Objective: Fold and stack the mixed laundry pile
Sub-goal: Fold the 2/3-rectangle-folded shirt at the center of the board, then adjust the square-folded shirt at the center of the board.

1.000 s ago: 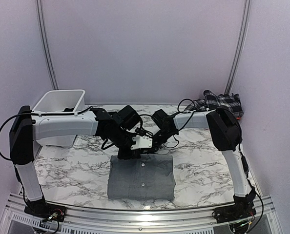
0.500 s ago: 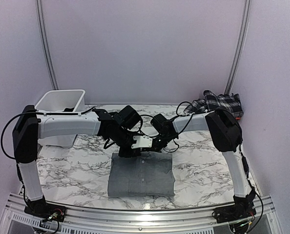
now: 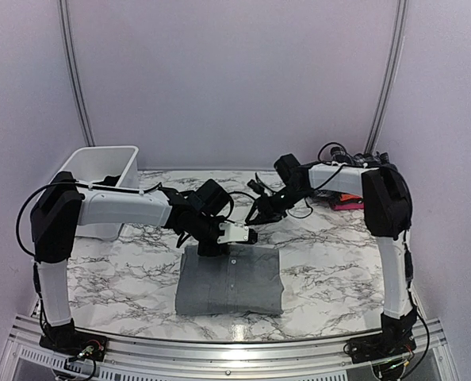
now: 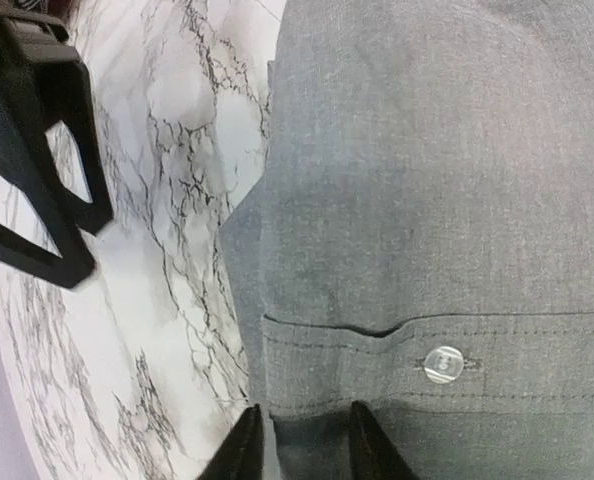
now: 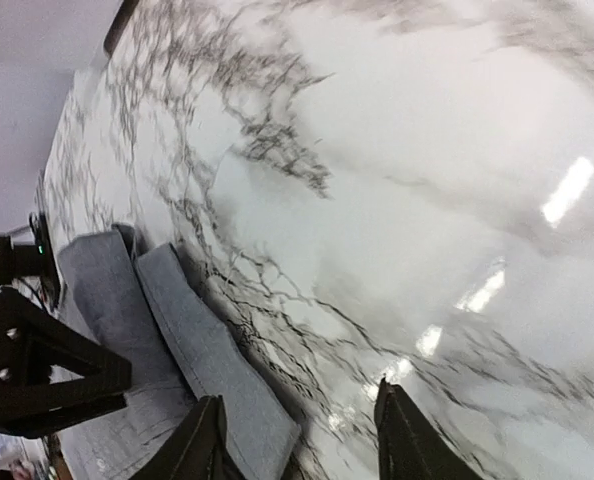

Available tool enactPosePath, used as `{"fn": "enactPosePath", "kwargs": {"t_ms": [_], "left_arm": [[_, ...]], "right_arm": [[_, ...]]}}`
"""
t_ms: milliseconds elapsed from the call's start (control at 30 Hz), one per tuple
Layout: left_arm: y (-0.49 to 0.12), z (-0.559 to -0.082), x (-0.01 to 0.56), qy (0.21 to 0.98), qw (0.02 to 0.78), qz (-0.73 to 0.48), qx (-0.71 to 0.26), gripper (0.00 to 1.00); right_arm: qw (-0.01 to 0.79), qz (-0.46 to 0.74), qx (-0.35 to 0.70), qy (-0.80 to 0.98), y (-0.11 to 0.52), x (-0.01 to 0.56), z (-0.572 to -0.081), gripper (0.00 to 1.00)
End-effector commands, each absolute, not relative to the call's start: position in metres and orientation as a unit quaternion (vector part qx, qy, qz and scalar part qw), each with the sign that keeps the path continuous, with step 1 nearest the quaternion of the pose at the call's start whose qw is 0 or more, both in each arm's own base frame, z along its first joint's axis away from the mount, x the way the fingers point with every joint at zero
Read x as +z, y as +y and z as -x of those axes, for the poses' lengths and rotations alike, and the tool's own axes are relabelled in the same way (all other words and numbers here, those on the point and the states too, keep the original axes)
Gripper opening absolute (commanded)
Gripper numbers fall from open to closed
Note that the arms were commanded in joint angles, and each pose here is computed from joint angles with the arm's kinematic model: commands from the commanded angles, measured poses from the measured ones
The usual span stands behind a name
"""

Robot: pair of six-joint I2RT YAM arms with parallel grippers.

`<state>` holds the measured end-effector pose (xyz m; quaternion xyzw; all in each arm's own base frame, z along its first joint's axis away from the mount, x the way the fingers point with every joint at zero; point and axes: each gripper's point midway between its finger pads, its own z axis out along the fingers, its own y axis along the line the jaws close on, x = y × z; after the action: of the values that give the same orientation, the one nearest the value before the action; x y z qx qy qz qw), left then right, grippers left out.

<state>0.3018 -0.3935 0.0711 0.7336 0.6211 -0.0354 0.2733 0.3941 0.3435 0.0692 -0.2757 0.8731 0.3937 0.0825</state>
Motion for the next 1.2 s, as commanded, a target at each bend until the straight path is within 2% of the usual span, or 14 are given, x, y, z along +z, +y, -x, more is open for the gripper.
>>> {"fn": "enactPosePath", "kwargs": {"t_ms": [0, 100, 167, 300, 367, 467, 567, 767, 867, 967, 1167], "left_arm": [[-0.400, -0.336, 0.108, 0.654, 0.339, -0.676, -0.028, 0.46], [-0.389, -0.349, 0.155, 0.689, 0.384, -0.612, -0.050, 0.73], [-0.374, -0.357, 0.185, 0.726, 0.410, -0.549, -0.068, 0.97], [-0.334, -0.372, 0.213, 0.821, 0.422, -0.368, -0.114, 0.99], [-0.328, -0.356, 0.202, 0.857, 0.364, -0.334, -0.146, 0.99], [-0.329, -0.319, 0.176, 0.877, 0.252, -0.308, -0.268, 0.99], [-0.318, -0.299, 0.154, 0.879, 0.211, -0.249, -0.349, 0.99], [-0.299, -0.295, 0.112, 0.903, 0.191, -0.180, -0.340, 0.99], [-0.296, -0.295, 0.091, 0.911, 0.180, -0.169, -0.332, 0.90], [-0.298, -0.292, 0.080, 0.910, 0.164, -0.162, -0.345, 0.72], [-0.299, -0.292, 0.067, 0.912, 0.149, -0.155, -0.349, 0.45]], "right_arm": [[0.141, 0.249, 0.396, 0.873, 0.309, 0.127, -0.406, 0.52], [0.163, 0.243, 0.406, 0.866, 0.294, 0.143, -0.395, 0.60], [0.175, 0.242, 0.412, 0.861, 0.286, 0.152, -0.384, 0.62], [0.188, 0.254, 0.425, 0.848, 0.278, 0.156, -0.356, 0.65], [0.185, 0.257, 0.435, 0.843, 0.275, 0.152, -0.344, 0.66], [0.179, 0.263, 0.442, 0.839, 0.273, 0.139, -0.331, 0.67], [0.168, 0.264, 0.445, 0.839, 0.271, 0.123, -0.321, 0.67], [0.128, 0.274, 0.450, 0.840, 0.281, 0.096, -0.305, 0.60], [0.112, 0.280, 0.448, 0.841, 0.287, 0.083, -0.300, 0.55], [0.097, 0.284, 0.446, 0.843, 0.292, 0.074, -0.297, 0.49], [0.083, 0.293, 0.438, 0.846, 0.298, 0.069, -0.291, 0.38]]}}
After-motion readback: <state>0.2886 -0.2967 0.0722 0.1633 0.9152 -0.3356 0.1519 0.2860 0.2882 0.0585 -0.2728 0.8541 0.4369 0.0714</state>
